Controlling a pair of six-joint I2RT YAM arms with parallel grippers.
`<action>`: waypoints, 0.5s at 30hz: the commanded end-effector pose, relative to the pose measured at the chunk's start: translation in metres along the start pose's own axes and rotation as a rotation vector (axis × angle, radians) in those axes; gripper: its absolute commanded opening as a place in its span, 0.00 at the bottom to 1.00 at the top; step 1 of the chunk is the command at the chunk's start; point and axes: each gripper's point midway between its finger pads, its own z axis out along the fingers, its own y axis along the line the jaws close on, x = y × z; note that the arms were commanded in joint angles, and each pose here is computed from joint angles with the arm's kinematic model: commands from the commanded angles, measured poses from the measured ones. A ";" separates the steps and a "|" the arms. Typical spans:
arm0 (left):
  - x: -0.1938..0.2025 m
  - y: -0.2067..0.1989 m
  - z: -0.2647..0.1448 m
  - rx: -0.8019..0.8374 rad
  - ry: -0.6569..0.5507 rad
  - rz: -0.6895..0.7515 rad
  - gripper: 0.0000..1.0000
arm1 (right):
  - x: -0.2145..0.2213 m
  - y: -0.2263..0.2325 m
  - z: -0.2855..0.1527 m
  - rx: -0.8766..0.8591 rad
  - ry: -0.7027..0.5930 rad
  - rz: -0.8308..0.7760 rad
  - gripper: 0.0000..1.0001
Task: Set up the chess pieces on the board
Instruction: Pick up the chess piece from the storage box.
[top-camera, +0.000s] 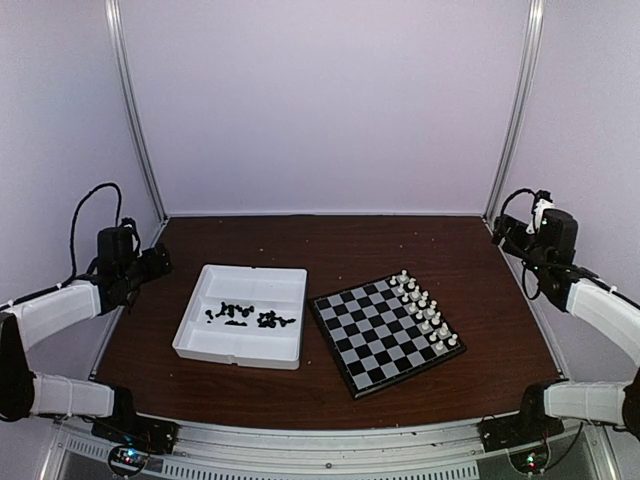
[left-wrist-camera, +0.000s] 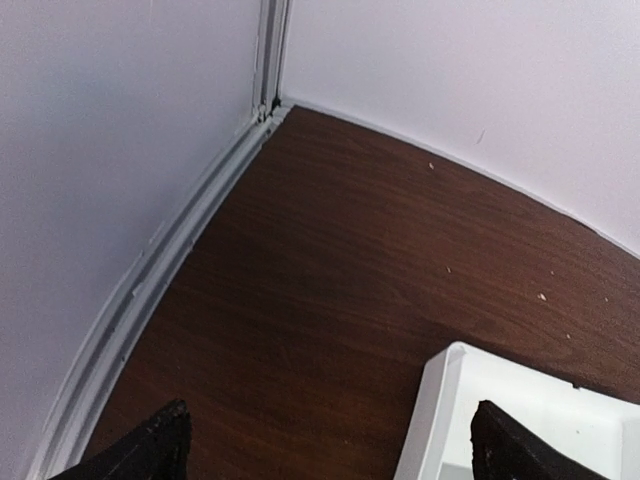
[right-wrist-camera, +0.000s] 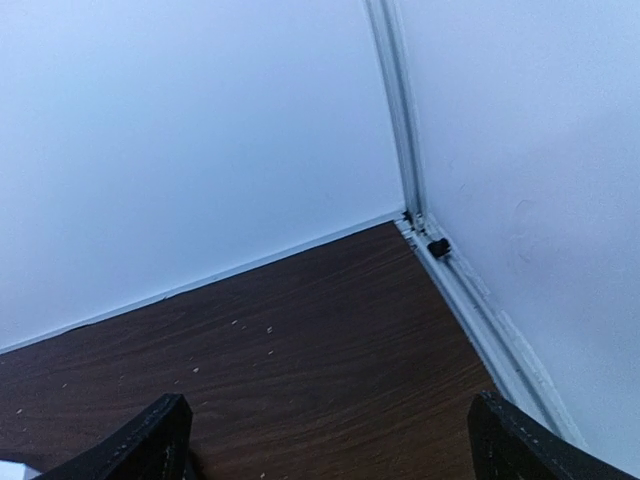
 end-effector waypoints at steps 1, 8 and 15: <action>0.013 -0.007 -0.019 0.035 0.130 -0.111 0.98 | 0.028 0.033 -0.018 -0.214 0.143 0.117 1.00; 0.021 -0.025 -0.042 0.152 0.224 -0.079 0.96 | 0.048 0.033 -0.021 -0.194 0.276 0.192 0.99; 0.051 -0.062 -0.058 0.363 0.428 -0.041 0.80 | 0.080 0.061 -0.022 -0.302 0.498 0.189 0.90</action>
